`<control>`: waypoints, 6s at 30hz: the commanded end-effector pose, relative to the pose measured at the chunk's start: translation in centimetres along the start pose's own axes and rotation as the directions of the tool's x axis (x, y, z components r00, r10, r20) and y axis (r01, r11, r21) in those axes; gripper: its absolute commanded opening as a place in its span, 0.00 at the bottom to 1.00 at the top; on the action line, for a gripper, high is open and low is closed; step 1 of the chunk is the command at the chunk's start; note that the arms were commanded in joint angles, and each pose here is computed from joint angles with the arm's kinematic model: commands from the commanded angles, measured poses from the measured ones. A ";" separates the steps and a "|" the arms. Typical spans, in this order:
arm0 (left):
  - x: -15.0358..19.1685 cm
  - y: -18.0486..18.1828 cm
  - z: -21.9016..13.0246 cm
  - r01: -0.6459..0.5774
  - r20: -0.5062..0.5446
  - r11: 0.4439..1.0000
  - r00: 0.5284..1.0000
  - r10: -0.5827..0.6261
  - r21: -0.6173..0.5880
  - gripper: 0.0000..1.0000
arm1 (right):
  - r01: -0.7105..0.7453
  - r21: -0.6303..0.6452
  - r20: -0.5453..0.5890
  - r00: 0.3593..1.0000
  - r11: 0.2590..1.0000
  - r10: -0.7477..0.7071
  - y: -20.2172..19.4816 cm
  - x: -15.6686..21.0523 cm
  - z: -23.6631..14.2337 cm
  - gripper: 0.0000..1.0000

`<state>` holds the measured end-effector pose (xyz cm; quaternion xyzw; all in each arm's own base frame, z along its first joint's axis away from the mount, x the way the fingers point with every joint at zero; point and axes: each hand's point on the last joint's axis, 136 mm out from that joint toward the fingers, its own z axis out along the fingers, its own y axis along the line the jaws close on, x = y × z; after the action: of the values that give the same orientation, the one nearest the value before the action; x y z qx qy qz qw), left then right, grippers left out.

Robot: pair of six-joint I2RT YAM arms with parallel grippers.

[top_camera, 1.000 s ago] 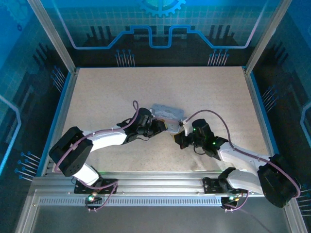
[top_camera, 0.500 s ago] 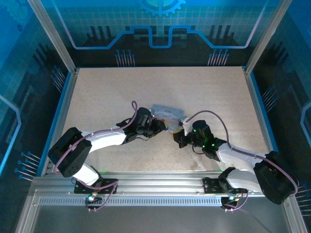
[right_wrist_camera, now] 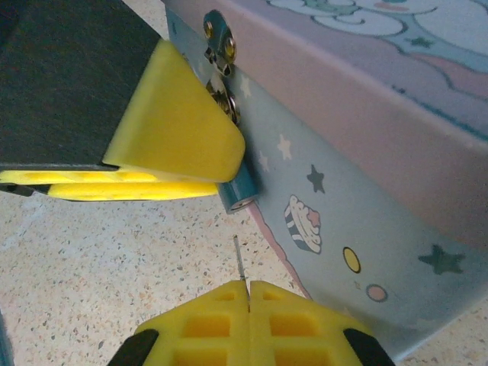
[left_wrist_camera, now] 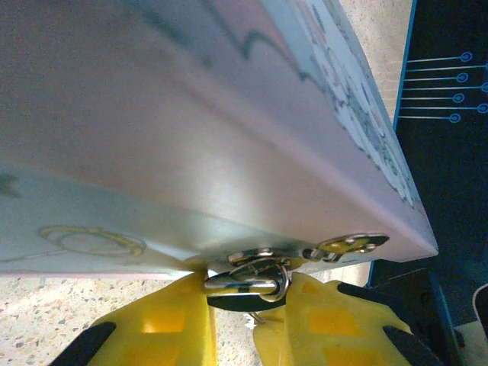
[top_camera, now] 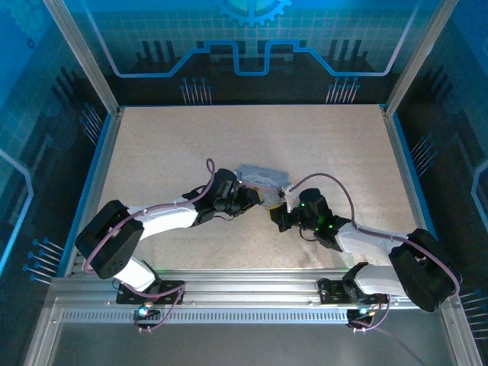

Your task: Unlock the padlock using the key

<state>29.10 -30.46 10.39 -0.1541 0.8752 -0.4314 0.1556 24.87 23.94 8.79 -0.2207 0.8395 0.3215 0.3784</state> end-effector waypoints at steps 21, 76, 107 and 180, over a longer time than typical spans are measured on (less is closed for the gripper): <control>-0.6 -2.8 -1.2 -0.025 0.020 0.996 1.000 0.024 0.085 0.21 | 0.034 -0.015 0.069 0.997 0.999 -0.033 0.8 -2.4 0.4 0.04; -0.2 -3.1 -1.3 -0.019 -0.006 0.995 1.000 0.019 0.097 0.22 | 0.117 -0.025 0.121 0.986 0.993 -0.113 1.7 -5.1 2.0 0.04; 0.4 -3.0 -1.4 -0.001 -0.043 0.996 0.999 0.005 0.089 0.22 | 0.075 -0.181 0.132 0.990 0.981 -0.051 1.9 -6.8 2.6 0.04; 0.0 -4.2 -1.0 -0.012 -0.076 0.986 0.997 0.025 0.166 0.22 | 0.080 -0.125 0.050 0.996 0.989 -0.075 0.8 -5.1 2.7 0.02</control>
<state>30.74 -28.84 10.36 -0.1789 0.8697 -0.4297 0.1641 28.48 26.05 9.46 -0.2444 0.8281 0.3649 0.3485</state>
